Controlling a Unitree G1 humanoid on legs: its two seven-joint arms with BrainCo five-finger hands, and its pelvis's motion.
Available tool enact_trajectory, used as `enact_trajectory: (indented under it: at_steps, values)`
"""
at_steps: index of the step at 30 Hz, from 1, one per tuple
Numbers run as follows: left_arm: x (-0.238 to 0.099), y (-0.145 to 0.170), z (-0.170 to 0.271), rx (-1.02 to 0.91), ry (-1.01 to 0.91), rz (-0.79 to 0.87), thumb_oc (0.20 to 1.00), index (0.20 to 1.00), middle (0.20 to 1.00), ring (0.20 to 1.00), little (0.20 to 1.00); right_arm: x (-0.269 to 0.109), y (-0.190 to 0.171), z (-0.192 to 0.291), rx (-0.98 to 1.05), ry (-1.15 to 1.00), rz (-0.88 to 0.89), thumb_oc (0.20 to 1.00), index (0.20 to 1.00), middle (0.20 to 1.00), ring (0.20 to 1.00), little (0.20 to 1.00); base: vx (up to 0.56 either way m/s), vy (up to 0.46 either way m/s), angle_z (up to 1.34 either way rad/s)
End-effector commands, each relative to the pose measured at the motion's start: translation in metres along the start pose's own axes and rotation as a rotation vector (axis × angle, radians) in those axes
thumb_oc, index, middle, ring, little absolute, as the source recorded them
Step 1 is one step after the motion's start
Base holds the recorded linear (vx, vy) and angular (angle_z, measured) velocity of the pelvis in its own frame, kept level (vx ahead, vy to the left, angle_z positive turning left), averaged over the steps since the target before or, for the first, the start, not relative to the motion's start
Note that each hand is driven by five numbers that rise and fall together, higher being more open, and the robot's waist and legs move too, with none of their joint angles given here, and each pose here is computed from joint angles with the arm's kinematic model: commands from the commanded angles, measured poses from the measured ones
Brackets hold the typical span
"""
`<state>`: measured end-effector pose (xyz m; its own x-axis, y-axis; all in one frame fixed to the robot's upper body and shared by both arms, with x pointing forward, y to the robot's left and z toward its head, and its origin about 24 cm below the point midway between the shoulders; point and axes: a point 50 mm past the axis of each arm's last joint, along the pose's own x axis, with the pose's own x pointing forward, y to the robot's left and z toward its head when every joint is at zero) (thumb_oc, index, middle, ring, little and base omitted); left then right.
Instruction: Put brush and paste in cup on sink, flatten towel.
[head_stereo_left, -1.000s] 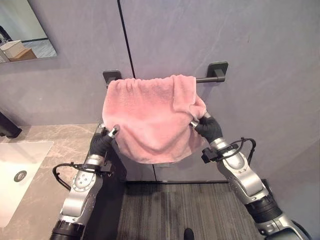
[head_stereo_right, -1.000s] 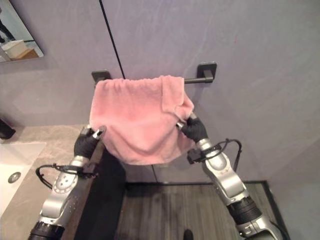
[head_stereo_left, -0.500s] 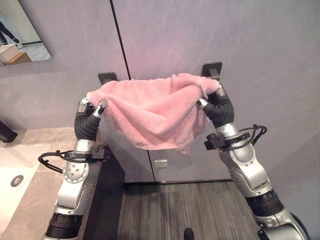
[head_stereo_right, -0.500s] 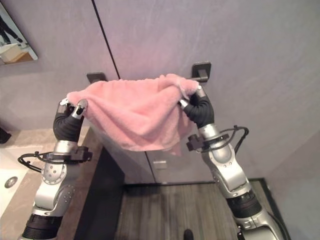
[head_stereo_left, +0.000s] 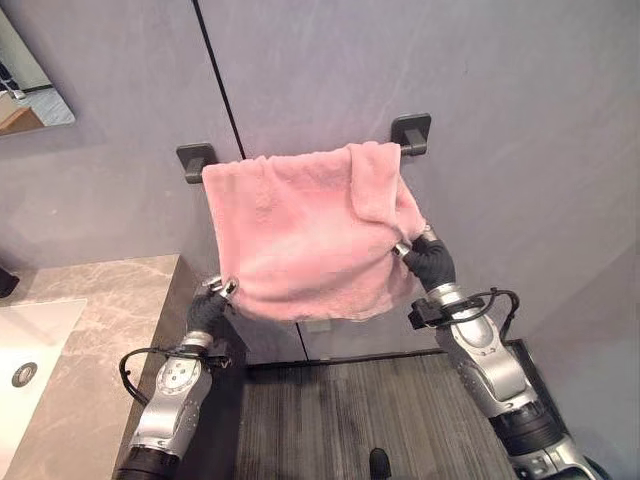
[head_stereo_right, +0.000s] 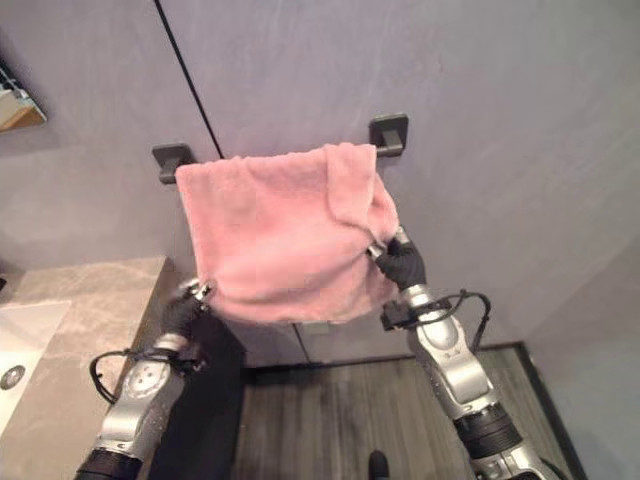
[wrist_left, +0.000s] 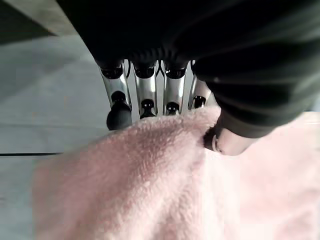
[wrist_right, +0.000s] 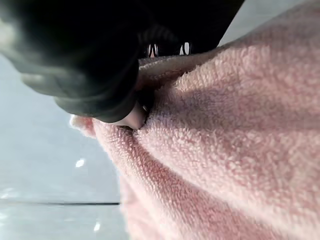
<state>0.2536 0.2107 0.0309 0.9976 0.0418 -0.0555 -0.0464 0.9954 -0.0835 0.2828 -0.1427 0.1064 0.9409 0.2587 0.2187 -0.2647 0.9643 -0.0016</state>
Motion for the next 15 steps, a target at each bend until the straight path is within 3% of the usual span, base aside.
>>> enact_trajectory:
  at_steps: [1, 15]
  values:
    - [0.01, 0.01, 0.023, 0.03, -0.096, 0.018, 0.2, 0.2, 0.2, 0.2, 0.2, 0.011, 0.003, 0.018, 0.056, -0.098, -0.008, 0.2, 0.2, 0.2, 0.2, 0.2, 0.0, 0.0, 0.0]
    - [0.005, 0.002, 0.085, 0.005, -0.396, 0.004, 0.2, 0.2, 0.2, 0.2, 0.2, 0.015, 0.0, 0.063, 0.022, -0.316, -0.009, 0.206, 0.206, 0.206, 0.206, 0.206, 0.0, 0.0, 0.0]
